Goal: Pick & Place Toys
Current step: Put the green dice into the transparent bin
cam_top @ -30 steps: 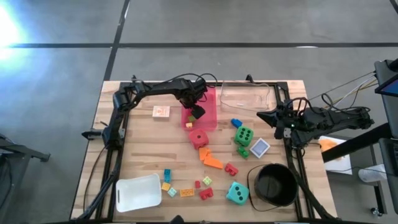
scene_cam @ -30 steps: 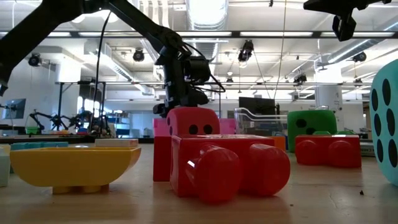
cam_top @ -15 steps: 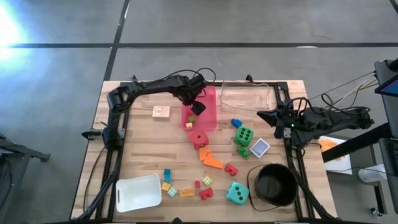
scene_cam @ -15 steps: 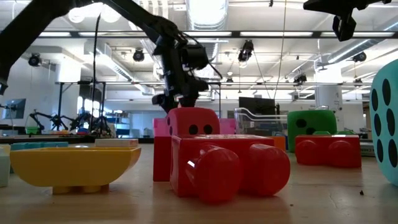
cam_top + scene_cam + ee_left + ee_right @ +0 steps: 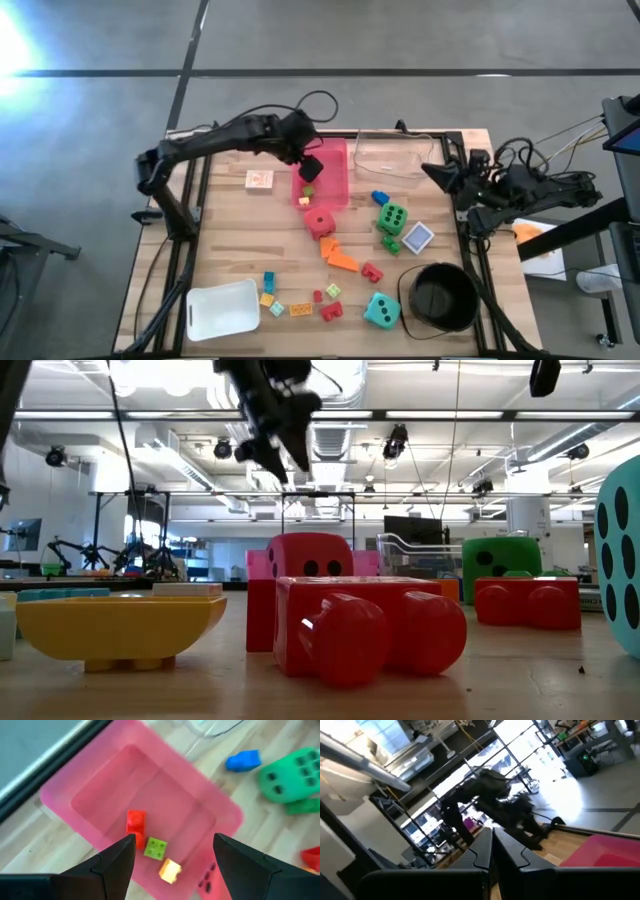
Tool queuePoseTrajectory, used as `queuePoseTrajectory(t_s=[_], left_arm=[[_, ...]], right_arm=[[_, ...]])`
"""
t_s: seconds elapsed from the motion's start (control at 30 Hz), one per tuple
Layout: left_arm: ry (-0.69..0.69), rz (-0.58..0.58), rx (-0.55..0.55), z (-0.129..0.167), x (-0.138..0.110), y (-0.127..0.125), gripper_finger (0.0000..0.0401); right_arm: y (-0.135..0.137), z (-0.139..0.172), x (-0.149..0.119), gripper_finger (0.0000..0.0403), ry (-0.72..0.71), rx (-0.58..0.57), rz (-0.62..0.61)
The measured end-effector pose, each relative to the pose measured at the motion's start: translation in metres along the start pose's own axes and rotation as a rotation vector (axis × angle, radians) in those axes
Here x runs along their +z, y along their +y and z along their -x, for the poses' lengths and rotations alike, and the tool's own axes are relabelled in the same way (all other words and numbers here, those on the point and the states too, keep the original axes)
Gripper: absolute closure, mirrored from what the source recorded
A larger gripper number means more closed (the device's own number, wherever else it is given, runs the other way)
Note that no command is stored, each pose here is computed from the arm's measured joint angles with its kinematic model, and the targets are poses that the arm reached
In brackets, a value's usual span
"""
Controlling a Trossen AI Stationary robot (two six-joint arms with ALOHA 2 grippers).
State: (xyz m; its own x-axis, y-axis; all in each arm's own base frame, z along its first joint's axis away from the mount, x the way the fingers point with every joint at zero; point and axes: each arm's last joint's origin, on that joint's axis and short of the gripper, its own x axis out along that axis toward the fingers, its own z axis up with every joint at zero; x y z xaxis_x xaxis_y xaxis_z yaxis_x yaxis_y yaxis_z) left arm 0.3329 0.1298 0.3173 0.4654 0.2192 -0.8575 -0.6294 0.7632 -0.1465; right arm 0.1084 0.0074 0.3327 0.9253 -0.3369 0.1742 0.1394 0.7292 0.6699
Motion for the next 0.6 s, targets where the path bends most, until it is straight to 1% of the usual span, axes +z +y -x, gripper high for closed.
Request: queuePoseTrajectory(t_s=[0.13, 0.23, 0.3, 0.4, 0.6], left_arm=[[-0.063, -0.014, -0.009, 0.028, -0.004, -0.005, 0.0130], [-0.100, -0.016, -0.026, 0.046, -0.008, -0.005, 0.0130], [-0.116, 0.002, -0.034, 0.057, -0.010, -0.004, 0.0130], [-0.126, 0.039, -0.041, 0.072, -0.015, -0.001, 0.0130], [-0.129, 0.049, -0.042, 0.092, -0.024, 0.003, 0.0130]], right_arm=[[0.002, -0.004, -0.002, 0.0394, 0.017, -0.009, -0.027], [0.005, -0.010, -0.005, 0.0392, 0.085, -0.012, 0.022], [0.009, -0.015, -0.008, 0.0380, 0.157, -0.015, 0.055], [0.015, -0.024, -0.012, 0.0342, 0.278, -0.030, 0.090], [0.021, -0.036, -0.014, 0.0232, 0.455, -0.170, 0.201]])
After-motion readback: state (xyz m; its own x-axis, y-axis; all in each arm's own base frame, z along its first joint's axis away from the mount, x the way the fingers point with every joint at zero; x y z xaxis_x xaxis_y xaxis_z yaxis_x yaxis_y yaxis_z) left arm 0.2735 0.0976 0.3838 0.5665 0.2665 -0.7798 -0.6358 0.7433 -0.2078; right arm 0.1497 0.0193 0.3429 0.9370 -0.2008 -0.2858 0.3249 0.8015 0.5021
